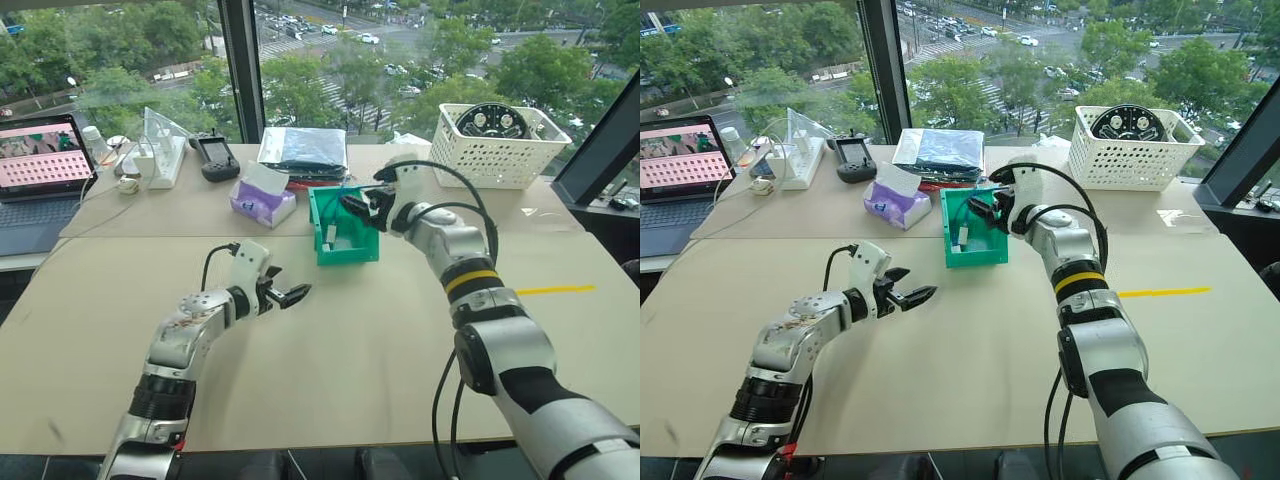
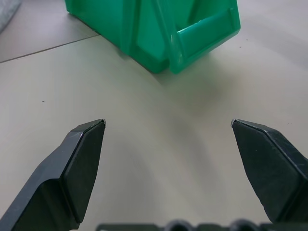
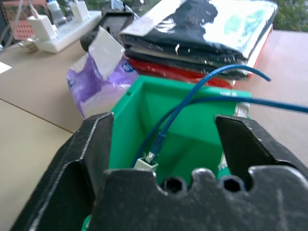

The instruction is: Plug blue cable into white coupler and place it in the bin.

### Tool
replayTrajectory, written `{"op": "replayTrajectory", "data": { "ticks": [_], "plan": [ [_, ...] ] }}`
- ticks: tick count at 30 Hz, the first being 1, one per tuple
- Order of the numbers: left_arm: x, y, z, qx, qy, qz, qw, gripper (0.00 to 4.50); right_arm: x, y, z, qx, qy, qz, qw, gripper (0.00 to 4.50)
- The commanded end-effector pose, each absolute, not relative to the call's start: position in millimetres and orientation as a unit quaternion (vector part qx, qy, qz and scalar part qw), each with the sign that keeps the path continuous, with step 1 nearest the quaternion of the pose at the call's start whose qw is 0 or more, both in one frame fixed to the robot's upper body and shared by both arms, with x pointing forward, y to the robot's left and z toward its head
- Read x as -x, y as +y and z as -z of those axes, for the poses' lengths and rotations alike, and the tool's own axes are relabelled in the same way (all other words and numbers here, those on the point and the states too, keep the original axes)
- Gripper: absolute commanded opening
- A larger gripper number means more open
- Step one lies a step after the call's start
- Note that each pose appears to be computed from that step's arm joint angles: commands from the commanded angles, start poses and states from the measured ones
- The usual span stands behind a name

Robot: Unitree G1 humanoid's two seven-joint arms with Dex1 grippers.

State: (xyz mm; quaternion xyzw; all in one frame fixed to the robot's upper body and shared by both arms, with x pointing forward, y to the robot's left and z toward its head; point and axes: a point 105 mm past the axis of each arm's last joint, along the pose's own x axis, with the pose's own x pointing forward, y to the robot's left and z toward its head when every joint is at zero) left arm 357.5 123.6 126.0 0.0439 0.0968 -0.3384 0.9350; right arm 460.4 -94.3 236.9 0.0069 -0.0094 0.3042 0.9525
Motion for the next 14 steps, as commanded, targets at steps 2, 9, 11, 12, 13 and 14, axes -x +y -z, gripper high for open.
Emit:
{"op": "replayTrajectory", "data": {
  "ticks": [2, 9, 11, 12, 13, 14],
  "plan": [
    [-358, 131, -147, -0.087, 0.035, 0.335, 0.938, 4.5, -426, -117, -278, -0.009, -0.095, -0.331, 0.939, 4.47],
    [-358, 165, -140, -0.104, 0.017, 0.326, 0.94, 4.5, -335, -181, -219, 0.093, -0.053, -0.329, 0.938, 4.47],
    [-361, 173, -140, -0.098, 0.014, 0.32, 0.942, 4.5, -320, -200, -195, 0.106, -0.021, -0.297, 0.949, 4.47],
    [-362, 175, -139, -0.098, 0.013, 0.32, 0.942, 4.5, -315, -212, -182, 0.106, -0.007, -0.271, 0.957, 4.47],
    [-362, 176, -138, -0.099, 0.012, 0.321, 0.942, 4.5, -311, -218, -174, 0.105, 0.001, -0.254, 0.962, 4.47],
    [-362, 176, -132, -0.097, 0.029, 0.33, 0.939, 4.5, -309, -227, -165, 0.098, 0.006, -0.232, 0.968, 4.47]
  ]
}}
